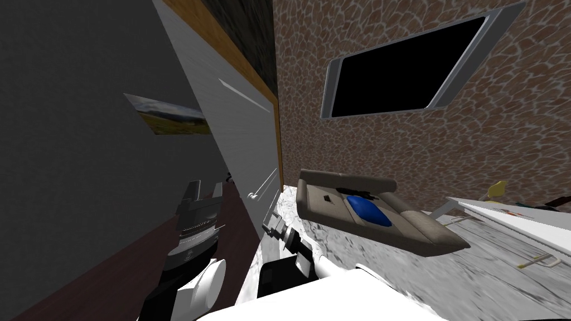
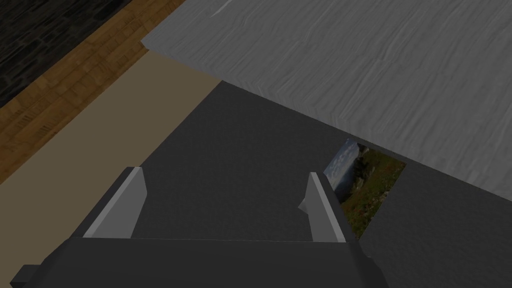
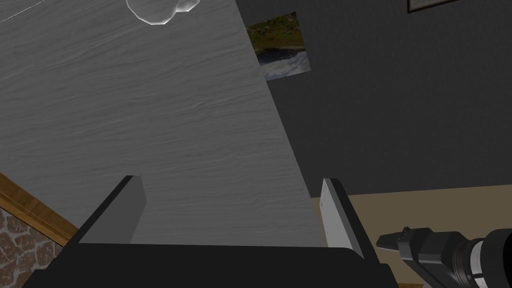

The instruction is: Push the door open

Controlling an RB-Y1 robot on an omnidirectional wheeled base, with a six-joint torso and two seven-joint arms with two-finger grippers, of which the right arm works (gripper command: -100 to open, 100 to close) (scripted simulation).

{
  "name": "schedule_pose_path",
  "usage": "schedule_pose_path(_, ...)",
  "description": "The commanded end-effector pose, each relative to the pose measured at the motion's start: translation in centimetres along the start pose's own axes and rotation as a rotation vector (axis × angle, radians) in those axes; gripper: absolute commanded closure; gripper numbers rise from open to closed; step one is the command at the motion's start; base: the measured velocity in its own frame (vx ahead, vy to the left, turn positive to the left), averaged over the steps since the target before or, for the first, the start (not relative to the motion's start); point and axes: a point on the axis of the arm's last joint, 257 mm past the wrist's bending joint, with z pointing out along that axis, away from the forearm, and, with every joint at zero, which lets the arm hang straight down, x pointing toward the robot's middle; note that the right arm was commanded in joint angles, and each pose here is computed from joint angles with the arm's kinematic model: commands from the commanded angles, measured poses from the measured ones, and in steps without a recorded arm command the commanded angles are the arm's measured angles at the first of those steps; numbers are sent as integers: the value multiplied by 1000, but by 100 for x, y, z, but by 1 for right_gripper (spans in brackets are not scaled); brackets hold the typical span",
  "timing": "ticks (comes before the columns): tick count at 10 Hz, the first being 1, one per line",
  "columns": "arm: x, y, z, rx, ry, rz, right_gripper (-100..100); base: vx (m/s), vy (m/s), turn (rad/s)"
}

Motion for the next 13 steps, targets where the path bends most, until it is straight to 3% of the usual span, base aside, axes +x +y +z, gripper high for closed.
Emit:
schedule_pose_path(1,63,24,1,-12,15,-20,-100,51,6,-6)
schedule_pose_path(13,629,272,-85,-135,152,-215,-100,105,-2,-11)
